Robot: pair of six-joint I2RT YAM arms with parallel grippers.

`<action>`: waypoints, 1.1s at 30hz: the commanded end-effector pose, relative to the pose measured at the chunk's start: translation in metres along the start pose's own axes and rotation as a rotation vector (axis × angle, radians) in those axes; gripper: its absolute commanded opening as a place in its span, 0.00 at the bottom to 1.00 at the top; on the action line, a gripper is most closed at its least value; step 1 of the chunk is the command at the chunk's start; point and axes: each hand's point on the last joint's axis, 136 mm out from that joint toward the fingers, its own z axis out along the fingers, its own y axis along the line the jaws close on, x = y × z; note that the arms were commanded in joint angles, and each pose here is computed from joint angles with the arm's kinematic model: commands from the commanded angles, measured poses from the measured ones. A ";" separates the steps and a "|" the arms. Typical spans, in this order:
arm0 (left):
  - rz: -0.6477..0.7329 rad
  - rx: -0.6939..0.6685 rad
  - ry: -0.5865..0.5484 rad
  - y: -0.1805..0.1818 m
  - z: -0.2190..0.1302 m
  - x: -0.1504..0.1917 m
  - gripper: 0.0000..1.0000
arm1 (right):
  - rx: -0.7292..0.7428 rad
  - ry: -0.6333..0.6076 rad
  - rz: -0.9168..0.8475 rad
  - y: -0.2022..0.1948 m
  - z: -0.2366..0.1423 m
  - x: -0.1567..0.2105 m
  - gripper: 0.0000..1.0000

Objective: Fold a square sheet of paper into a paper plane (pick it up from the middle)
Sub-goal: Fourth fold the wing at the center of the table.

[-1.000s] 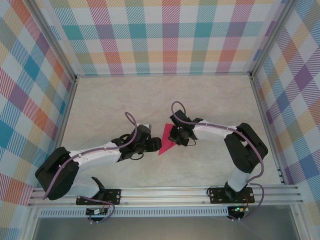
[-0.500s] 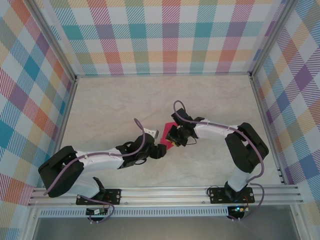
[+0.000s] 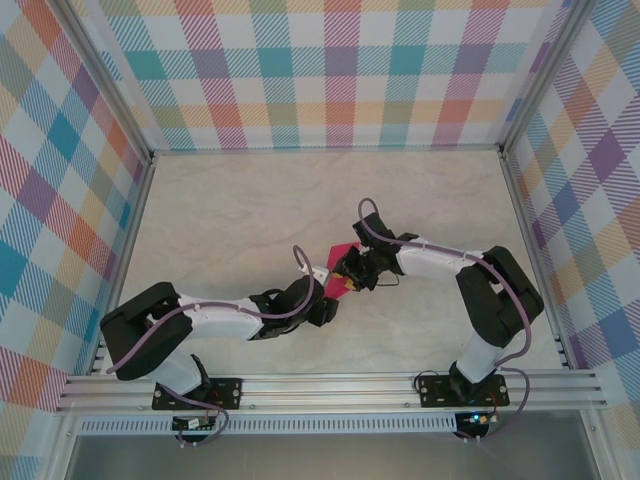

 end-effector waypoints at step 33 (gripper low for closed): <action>0.170 -0.102 -0.049 -0.014 0.013 -0.004 0.15 | -0.070 -0.100 -0.023 -0.020 -0.037 -0.021 0.48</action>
